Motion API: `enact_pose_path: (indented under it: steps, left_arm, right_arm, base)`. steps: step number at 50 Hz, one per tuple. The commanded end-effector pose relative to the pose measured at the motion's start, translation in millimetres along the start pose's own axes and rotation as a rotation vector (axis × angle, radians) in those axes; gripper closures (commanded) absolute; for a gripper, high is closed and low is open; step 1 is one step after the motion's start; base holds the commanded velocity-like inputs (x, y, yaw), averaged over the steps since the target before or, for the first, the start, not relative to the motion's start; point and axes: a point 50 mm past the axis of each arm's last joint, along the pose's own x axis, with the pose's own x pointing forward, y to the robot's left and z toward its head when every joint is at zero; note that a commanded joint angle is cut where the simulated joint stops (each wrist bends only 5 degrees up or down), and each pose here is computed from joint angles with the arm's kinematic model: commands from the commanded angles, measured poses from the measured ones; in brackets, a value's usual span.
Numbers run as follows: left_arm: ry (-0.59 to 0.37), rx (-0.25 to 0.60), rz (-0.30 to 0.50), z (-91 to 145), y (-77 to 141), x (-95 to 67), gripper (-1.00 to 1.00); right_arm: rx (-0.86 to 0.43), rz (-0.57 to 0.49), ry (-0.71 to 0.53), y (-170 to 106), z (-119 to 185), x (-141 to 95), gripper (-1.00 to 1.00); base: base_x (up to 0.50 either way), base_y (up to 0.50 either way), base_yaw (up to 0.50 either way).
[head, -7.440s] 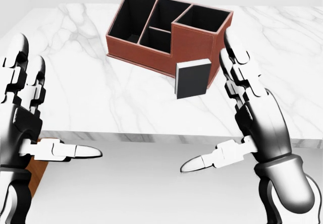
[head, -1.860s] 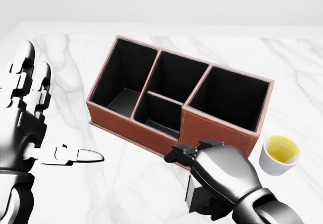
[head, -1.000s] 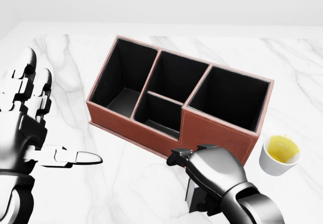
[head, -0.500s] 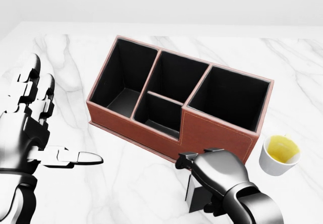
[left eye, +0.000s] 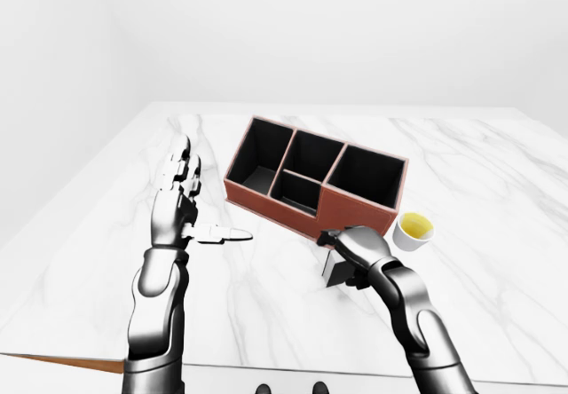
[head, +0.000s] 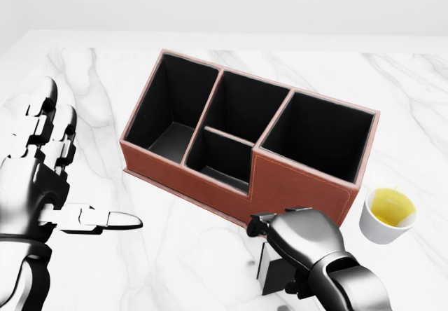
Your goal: Pick up the book and place it in the right compartment of the caddy.
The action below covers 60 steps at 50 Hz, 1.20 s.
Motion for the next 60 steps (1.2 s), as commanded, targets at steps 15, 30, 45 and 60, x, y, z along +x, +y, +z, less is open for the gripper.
enact_pose_path:
  steps: [15, 30, 45, 60]
  left_arm:
    - [0.056, -0.011, 0.001, -13.5, 2.1, 2.2, -1.00]
    - [0.044, -0.011, 0.009, -10.4, 3.9, -0.1, -1.00]
    - [0.052, -0.013, 0.011, -12.3, 4.6, -0.6, -1.00]
    - [0.063, -0.015, 0.008, -14.9, 3.8, 0.1, -1.00]
  right_arm:
    - [-0.020, 0.016, 0.015, 6.1, -2.3, 5.7, -0.16]
    - [-0.037, 0.038, 0.031, 13.2, -4.8, 8.1, -0.16]
    - [-0.056, 0.064, 0.053, 20.5, -9.1, 8.1, -0.17]
    - [-0.073, 0.087, 0.073, 27.7, -13.2, 7.7, -0.18]
  base:
    - [0.00, 0.00, 0.00]
    - [0.00, 0.00, 0.00]
    - [0.00, 0.00, 0.00]
    - [0.00, 0.00, 0.00]
